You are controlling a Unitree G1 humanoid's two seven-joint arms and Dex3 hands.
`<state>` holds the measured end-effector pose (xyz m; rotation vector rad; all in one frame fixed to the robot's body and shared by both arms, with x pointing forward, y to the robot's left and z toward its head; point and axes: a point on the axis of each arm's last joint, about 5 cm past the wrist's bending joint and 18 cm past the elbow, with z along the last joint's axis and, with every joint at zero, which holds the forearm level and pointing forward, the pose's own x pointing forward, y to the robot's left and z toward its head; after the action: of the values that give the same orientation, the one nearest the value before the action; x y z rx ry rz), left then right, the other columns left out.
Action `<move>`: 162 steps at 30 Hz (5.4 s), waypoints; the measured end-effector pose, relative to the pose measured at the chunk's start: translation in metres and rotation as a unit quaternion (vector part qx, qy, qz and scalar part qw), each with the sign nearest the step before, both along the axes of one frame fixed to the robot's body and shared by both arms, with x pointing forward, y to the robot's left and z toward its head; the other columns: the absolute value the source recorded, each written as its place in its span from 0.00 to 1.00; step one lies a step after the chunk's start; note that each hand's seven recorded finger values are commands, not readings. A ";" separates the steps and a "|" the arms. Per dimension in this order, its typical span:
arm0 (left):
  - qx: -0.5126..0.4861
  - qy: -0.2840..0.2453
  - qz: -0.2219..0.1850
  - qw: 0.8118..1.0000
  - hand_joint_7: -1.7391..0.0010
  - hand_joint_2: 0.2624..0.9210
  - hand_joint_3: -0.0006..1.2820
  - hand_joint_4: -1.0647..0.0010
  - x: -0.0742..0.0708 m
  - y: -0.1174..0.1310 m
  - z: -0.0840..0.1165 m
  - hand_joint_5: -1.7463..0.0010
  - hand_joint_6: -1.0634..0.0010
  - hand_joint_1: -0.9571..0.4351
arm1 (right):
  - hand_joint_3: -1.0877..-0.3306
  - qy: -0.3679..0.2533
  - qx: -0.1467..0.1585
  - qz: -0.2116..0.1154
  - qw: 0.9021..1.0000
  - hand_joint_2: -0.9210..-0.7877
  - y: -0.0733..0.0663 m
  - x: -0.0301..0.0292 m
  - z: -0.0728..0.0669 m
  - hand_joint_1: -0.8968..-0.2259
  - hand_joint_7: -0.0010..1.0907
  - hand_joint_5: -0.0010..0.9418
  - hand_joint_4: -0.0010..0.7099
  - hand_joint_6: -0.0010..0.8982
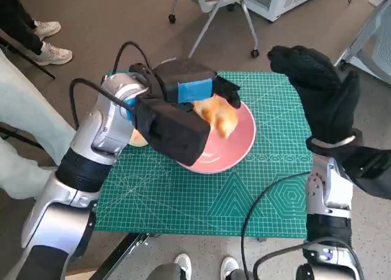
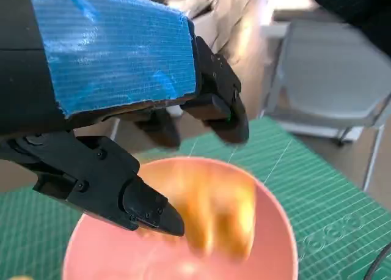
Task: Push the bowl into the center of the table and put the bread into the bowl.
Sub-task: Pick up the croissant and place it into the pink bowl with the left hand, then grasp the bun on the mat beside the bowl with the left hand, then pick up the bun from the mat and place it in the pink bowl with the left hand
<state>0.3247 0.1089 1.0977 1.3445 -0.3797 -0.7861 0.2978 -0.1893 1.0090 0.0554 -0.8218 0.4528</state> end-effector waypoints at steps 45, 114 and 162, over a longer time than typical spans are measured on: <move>-0.127 -0.030 0.172 0.976 1.00 0.72 0.00 0.98 -0.069 0.134 0.025 1.00 0.83 0.45 | 0.36 0.001 0.011 -0.001 1.000 0.00 0.005 0.0044 -0.006 0.37 0.42 0.00 0.22 0.00; 0.132 0.163 0.326 0.922 0.96 0.91 0.03 0.47 0.023 0.092 -0.117 0.53 0.43 0.80 | 0.37 0.007 -0.003 0.011 1.000 0.00 0.003 0.0036 -0.001 0.36 0.40 0.00 0.22 0.00; -0.107 -0.178 0.157 0.965 0.37 0.96 0.01 0.21 -0.055 0.074 -0.005 0.44 0.33 0.69 | 0.36 0.006 -0.001 0.019 1.000 0.00 0.006 0.0040 -0.001 0.33 0.39 0.00 0.21 0.00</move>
<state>0.2699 0.1828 1.0923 1.2979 -0.5038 -0.2290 0.3018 -0.1833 1.0077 0.0724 -0.8100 0.4894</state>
